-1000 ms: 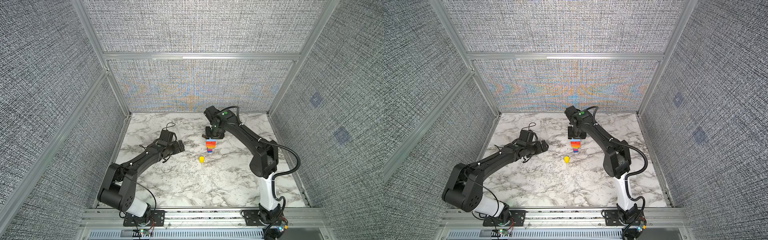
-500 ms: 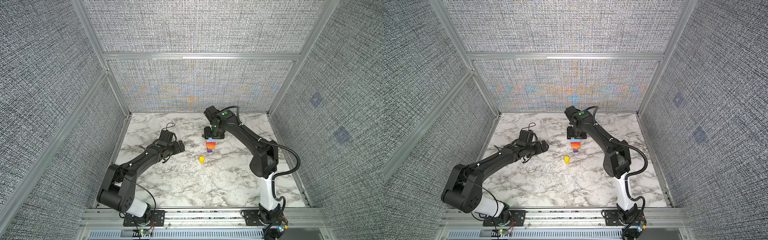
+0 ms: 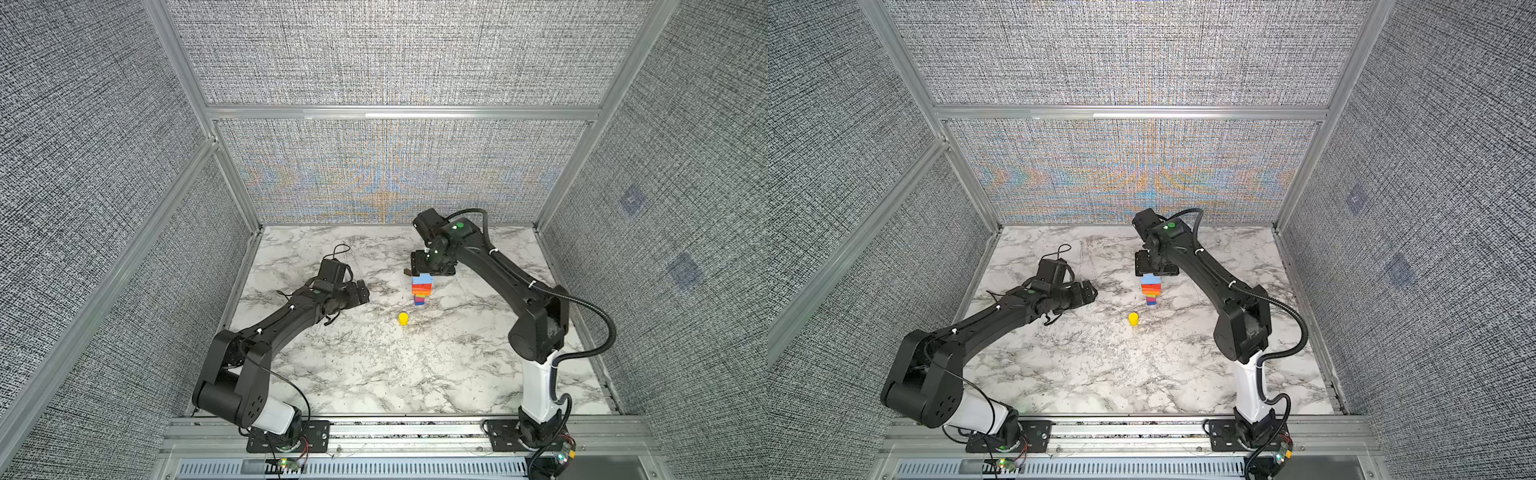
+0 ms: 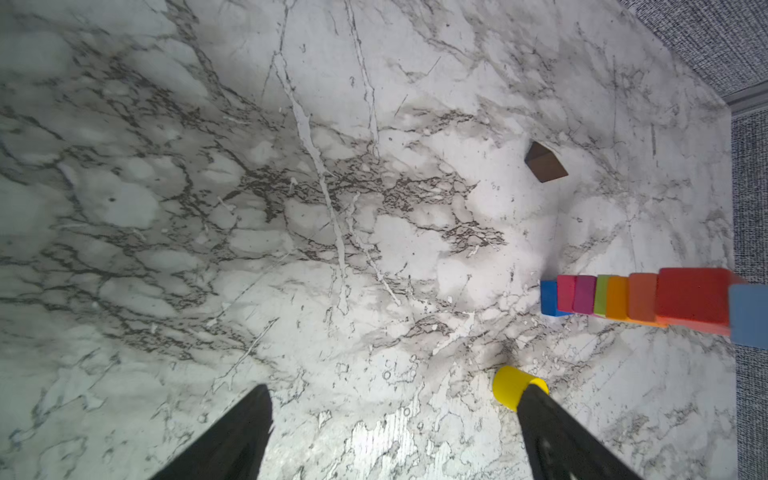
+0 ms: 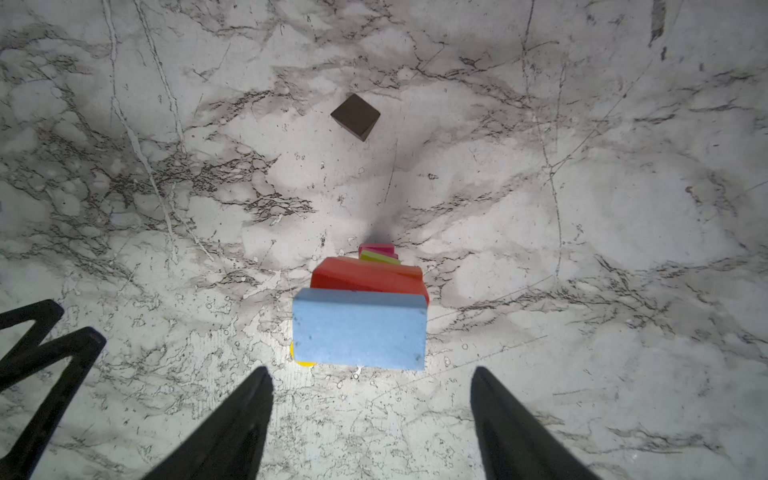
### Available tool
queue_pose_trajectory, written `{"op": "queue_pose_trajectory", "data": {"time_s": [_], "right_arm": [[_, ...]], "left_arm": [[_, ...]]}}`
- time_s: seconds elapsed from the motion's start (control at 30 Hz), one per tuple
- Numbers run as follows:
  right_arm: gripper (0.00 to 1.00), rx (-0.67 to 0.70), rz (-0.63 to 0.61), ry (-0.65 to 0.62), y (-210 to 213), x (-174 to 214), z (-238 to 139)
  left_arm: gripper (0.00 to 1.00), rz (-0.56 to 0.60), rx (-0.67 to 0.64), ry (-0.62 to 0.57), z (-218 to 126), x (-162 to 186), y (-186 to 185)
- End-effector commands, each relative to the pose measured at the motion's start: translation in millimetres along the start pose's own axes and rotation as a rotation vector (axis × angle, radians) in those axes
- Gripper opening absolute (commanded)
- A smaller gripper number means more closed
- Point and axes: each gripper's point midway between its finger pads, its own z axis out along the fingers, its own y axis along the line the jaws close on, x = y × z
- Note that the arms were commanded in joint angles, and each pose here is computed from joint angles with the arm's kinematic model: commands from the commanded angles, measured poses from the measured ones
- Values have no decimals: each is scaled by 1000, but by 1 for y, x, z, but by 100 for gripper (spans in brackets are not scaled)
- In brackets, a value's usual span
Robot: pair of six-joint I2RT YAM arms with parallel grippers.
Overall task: Build the wood block tower
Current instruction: 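Lower the light blue block onto the red brick and open the right gripper, then withdraw the right gripper while the left gripper moves toward the yellow cylinder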
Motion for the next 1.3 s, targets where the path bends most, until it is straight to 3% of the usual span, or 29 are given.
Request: {"op": "queue_pose_trajectory", "data": {"time_s": [0.0,0.23,0.47,0.87,1.27], "right_arm": [[79,-8,3,-63,-7,-6,-14],[82,-65,-4,-160,-23,5,-37],[99,-118,35,-306,-54,26,-60],[99,-90,156,-349,-116,72,-64],[99,-137,196,-363,-135,80,-61]], "left_arm": [[93,29,5,16,-8,3,-5],[94,90,-50,30,-22,15,-13],[94,186,-105,72,-20,34,-33],[91,300,-111,162,-1,58,-69],[84,388,-120,249,36,80,-98]]}}
